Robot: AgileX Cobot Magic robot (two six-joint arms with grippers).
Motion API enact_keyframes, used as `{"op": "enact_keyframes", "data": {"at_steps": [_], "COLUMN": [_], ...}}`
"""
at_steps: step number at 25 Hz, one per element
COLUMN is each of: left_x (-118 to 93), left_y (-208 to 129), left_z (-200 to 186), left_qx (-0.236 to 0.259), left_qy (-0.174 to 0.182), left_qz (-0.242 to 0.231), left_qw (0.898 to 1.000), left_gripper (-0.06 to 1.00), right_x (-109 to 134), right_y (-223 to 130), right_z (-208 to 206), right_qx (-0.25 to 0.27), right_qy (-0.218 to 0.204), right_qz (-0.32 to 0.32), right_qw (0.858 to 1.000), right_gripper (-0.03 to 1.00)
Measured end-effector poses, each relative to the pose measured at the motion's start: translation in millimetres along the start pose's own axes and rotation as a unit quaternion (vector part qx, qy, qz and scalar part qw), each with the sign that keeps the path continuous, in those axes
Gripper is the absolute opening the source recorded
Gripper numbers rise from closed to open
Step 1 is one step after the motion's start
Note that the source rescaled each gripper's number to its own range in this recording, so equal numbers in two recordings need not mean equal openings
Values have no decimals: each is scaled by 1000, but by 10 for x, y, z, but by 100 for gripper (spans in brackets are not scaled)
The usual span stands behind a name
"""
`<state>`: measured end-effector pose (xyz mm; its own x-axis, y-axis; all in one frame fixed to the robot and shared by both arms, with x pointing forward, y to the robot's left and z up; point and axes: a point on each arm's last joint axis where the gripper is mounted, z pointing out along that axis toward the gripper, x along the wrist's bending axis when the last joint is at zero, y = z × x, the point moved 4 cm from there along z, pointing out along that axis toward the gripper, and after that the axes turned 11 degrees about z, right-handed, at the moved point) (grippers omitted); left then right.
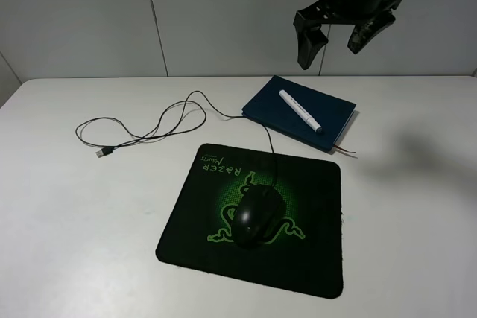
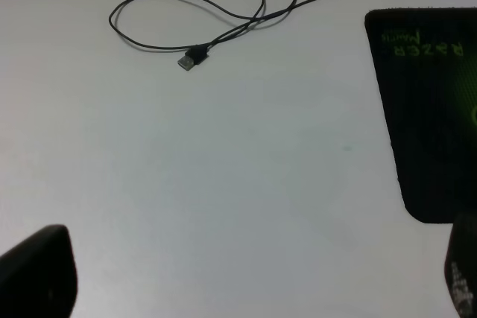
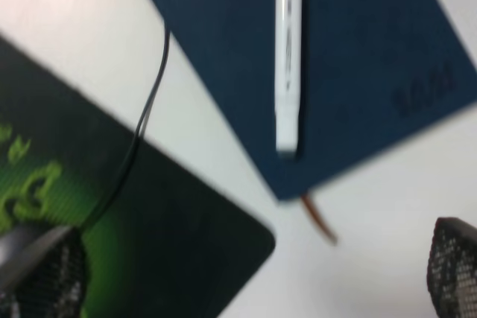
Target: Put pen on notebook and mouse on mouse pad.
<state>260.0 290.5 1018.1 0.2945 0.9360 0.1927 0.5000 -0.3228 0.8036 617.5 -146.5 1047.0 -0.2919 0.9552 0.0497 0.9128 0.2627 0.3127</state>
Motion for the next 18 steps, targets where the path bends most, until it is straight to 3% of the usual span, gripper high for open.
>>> {"op": "enact_keyframes", "data": {"at_steps": [7,18], "left_x": [0,0], "left_y": [0,0], "left_z": [0,0], "left_qx": [0,0], "left_qy": [0,0], "left_qz": [0,0], "left_qw": [1000,1000], "left_gripper": [97,97], "right_x": [-46,-119], "right_y": [-681,-1676], "right_z": [-476,-1183], "right_qx": [-2,-83], "right_qy": [2,12], "right_qz": [14,29], "right_qw": [1000,996], "right_gripper": [100,100]}}
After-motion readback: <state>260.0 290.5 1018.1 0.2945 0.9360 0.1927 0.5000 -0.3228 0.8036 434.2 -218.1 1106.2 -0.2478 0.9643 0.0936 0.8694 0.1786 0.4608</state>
